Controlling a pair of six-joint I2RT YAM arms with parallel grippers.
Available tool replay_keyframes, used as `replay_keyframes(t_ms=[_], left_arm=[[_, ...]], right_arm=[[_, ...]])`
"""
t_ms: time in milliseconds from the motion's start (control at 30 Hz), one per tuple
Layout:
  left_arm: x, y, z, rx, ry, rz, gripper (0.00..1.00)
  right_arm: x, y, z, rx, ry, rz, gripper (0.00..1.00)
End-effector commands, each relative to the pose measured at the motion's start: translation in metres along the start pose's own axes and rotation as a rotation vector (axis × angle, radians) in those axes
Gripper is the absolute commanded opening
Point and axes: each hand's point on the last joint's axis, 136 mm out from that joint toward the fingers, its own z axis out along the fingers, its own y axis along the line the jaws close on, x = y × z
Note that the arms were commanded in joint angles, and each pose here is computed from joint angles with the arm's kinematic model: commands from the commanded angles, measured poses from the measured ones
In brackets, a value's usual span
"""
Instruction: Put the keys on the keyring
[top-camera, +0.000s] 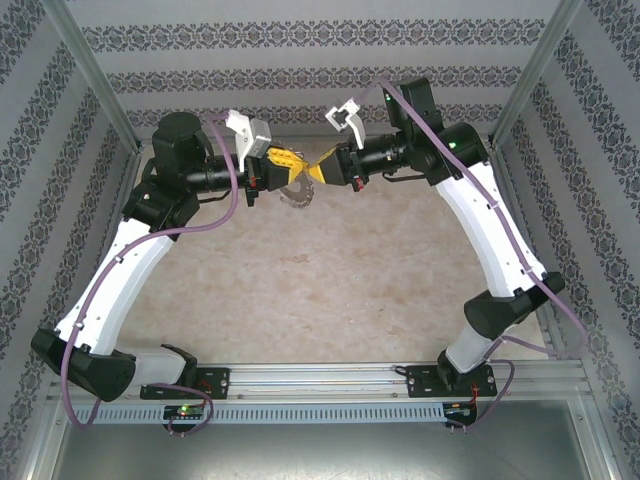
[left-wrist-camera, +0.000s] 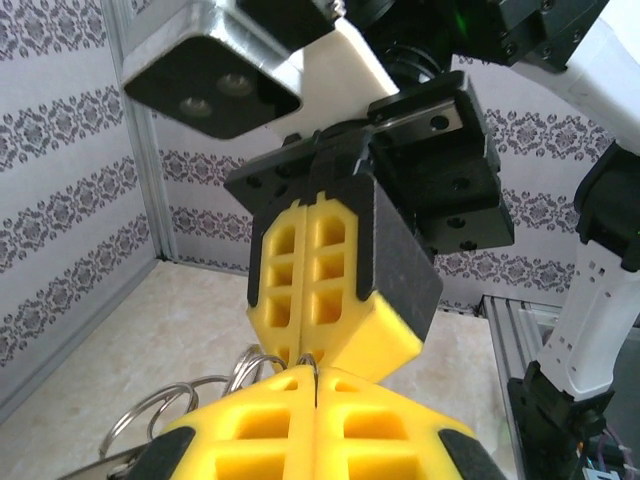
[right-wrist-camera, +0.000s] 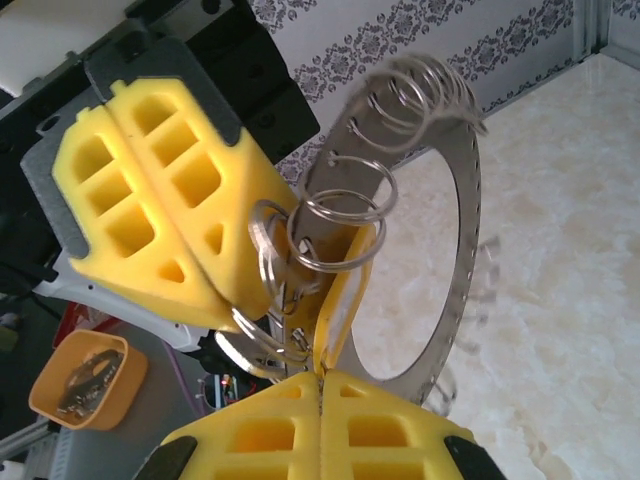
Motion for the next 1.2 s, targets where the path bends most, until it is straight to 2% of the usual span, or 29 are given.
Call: replay_keyframes(t_ms=[0, 200, 600, 933, 1167], left_arm=[[-0.043, -0.021, -0.014, 0.042, -0.119, 0.131, 0.0], [-0.043, -0.02, -0.013, 0.042, -0.12, 0.133, 0.0], [-0.043, -0.016, -0.014, 0.041, -0.124, 0.127, 0.0], [-0.045, -0.015, -0.016, 0.047, -0.147, 0.114, 0.0], [-0.047, -0.016, -0.018, 0.061, -0.163, 0.096, 0.0]], right_arm=[[0.003, -0.004, 0.003, -0.017, 0.028, 0.08, 0.0], [-0.005, -0.002, 0.004, -0.034, 0.008, 0.081, 0.01], [-0.009, -0.002, -0.001, -0.007, -0.012, 0.048, 0.2], [-0.016, 0.001, -0.025, 0.134, -0.1, -0.114, 0.39], [-0.026, 0.018, -0.038, 0.138, -0.181, -0.225, 0.4]])
